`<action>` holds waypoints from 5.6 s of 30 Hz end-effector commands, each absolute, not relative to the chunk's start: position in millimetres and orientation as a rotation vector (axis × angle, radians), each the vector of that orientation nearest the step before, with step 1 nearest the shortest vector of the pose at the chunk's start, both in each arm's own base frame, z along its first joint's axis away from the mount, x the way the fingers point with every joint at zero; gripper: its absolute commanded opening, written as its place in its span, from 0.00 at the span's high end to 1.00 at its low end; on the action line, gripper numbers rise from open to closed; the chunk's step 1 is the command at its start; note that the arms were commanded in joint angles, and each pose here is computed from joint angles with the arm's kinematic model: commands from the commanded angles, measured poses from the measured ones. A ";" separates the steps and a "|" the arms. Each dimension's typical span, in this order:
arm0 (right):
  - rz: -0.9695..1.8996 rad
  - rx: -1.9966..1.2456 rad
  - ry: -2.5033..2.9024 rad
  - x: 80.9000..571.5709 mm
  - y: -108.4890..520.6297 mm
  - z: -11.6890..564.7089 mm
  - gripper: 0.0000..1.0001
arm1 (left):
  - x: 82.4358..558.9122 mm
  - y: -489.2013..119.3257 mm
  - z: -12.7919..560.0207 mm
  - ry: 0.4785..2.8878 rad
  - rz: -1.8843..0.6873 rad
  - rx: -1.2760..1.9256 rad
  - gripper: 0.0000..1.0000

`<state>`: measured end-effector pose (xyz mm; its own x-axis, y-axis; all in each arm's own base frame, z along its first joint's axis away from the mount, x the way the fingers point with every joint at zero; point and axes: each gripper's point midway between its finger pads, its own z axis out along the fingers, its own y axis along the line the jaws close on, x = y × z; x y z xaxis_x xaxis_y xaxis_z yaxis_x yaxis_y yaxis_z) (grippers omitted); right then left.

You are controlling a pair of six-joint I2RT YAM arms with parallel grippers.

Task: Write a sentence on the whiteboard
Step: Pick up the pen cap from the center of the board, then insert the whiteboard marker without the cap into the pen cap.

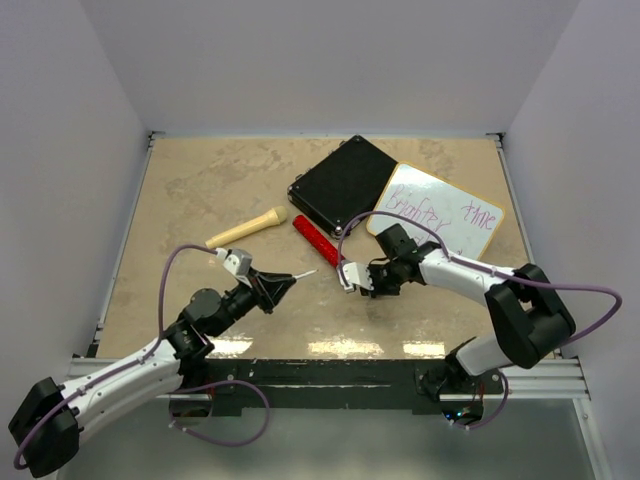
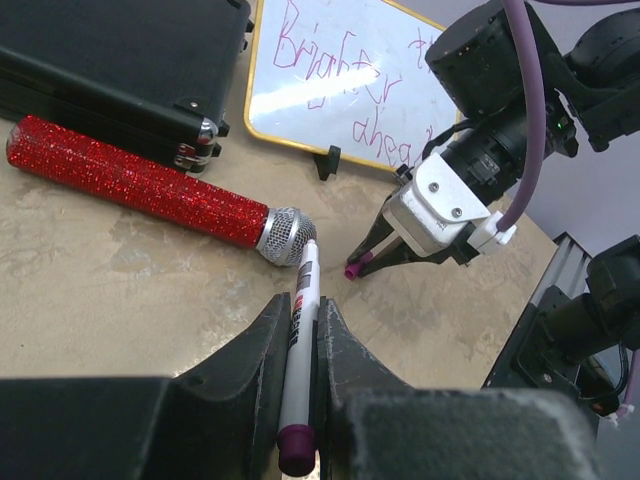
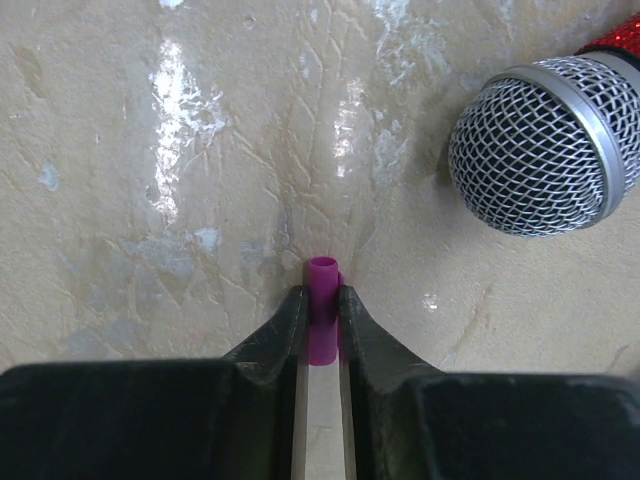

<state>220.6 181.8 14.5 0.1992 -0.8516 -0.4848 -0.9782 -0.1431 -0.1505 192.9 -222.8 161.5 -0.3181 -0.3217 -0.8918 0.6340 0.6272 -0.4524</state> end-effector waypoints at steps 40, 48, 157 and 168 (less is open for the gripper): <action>0.790 -1.779 1.381 214.2 230.6 125.0 0.99 | 180.3 -291.6 167.0 1.473 -1.272 0.494 1.00; 0.802 -1.779 1.384 213.3 231.9 123.2 0.99 | 185.2 -300.3 167.8 1.472 -1.281 0.499 1.00; 0.804 -1.737 1.456 221.3 242.6 120.5 0.87 | 208.0 -362.7 155.9 1.427 -1.300 0.540 1.00; 0.767 -1.728 1.528 227.9 238.1 110.8 0.73 | 211.5 -338.8 145.7 1.437 -1.266 0.504 1.00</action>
<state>217.6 226.1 91.9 0.1002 -0.6275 -0.7721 -0.9950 -0.0660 -0.0754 203.1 -340.1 77.1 -0.4935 -0.1259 -0.8606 0.7576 0.4238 -0.4964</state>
